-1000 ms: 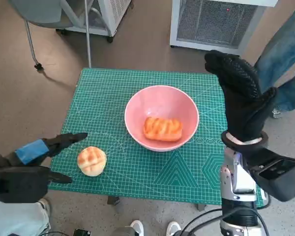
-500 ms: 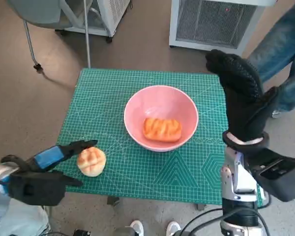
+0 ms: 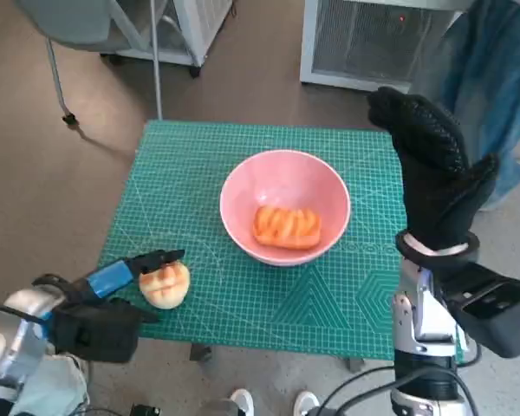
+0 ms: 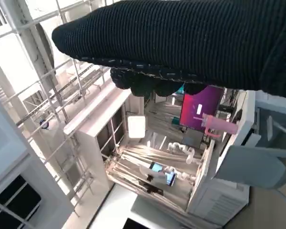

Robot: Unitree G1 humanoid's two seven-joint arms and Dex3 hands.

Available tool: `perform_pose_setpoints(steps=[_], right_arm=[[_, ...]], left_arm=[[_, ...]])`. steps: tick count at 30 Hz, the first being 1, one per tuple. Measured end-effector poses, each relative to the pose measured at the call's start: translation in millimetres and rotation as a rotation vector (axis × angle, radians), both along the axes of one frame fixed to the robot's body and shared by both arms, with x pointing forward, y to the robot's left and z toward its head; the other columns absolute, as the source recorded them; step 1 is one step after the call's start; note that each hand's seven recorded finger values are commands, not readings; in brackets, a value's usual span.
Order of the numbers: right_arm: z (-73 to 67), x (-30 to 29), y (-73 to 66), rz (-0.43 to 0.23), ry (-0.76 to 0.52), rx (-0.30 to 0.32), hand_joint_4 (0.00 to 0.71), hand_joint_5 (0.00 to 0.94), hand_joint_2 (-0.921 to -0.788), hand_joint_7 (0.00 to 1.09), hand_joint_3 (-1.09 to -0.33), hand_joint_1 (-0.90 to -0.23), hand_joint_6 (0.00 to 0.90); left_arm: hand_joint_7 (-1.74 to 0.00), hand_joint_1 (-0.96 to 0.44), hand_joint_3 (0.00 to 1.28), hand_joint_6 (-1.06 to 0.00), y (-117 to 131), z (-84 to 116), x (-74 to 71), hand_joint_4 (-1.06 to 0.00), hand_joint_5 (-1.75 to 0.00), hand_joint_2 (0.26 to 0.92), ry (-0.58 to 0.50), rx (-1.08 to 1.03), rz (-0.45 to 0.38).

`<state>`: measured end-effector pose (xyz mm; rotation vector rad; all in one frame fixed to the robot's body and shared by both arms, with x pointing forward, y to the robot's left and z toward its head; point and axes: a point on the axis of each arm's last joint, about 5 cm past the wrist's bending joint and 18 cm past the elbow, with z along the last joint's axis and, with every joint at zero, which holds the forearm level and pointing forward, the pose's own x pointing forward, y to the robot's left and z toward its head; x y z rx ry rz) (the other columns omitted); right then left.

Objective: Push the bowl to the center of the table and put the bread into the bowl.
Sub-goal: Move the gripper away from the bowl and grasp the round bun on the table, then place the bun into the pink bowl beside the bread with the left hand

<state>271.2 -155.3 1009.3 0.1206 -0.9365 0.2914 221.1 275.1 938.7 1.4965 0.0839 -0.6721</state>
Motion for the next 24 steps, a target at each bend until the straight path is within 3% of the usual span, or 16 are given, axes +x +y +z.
perform_pose_setpoints(steps=[2,5,14,19,24], right_arm=[[-0.3,0.0,0.4,0.000,0.000,0.002,0.268,0.061,-0.921,0.73,-0.765,-0.606,-0.001],[-1.1,-0.3,0.8,0.001,0.002,0.004,0.268,0.062,-0.921,0.73,-0.765,-0.607,-0.001],[-2.4,-0.7,0.3,-0.004,0.009,0.008,0.267,0.065,-0.921,0.74,-0.766,-0.603,-0.001],[-2.5,-0.6,-0.1,-0.004,0.012,0.008,0.267,0.066,-0.921,0.74,-0.766,-0.604,-0.001],[-2.9,-0.5,-0.5,-0.006,0.014,0.009,0.267,0.068,-0.921,0.74,-0.764,-0.607,-0.001]], left_arm=[[-1.15,0.00,0.14,-0.52,1.9,-3.5,0.9,-0.59,-1.08,0.917,-0.033,0.000,-0.022],[-1.19,0.00,0.12,-0.55,5.7,-3.9,2.7,-0.64,-1.18,0.918,-0.074,-0.001,-0.051],[-1.20,0.00,0.14,-0.58,11.8,18.6,1.5,-0.58,-1.30,0.920,-0.150,-0.112,-0.161],[-1.17,0.00,0.10,-0.61,15.5,49.6,3.4,-0.62,-1.24,0.921,-0.325,-0.193,-0.160],[-1.16,0.00,0.08,-0.64,14.9,86.8,5.7,-0.66,-1.19,0.920,-0.565,-0.262,-0.174]])
